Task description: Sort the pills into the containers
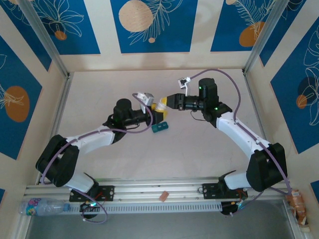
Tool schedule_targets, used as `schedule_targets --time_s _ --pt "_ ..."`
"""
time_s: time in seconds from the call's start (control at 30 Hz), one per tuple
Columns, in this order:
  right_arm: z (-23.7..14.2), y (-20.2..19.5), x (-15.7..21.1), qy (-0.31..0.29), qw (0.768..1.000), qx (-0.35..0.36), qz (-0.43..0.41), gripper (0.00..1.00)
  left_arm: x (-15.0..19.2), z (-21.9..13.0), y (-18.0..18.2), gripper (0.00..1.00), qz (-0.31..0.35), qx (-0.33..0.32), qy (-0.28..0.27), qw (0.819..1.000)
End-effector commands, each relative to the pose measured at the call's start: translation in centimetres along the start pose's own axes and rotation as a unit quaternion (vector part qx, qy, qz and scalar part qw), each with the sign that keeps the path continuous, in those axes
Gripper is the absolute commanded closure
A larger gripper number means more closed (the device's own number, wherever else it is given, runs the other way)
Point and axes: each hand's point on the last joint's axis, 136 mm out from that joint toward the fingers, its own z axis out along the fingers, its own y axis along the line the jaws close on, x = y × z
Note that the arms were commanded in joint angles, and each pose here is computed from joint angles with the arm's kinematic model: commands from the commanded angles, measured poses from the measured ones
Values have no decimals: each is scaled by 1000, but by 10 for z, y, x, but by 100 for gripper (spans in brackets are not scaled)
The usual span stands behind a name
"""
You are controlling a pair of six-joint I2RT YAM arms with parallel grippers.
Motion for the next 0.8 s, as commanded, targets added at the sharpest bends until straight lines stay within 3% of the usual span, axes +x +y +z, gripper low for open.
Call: schedule_targets --time_s 0.0,0.17,0.27,0.5,0.77 --pt "-7 8 -6 9 999 -41 -35 60 -19 -2 -13 100 2 43 -33 999" --pt "-16 4 -19 -15 1000 6 -3 32 -9 -2 6 100 16 -10 -5 1000" --pt "-21 -3 -21 -35 998 39 35 23 -4 -4 17 100 34 -48 14 998" --pt "-26 -31 -11 -77 977 140 142 19 7 -14 45 100 81 -143 58 985" --pt "-9 -39 -6 -74 964 177 183 18 9 -17 46 100 100 -159 67 980"
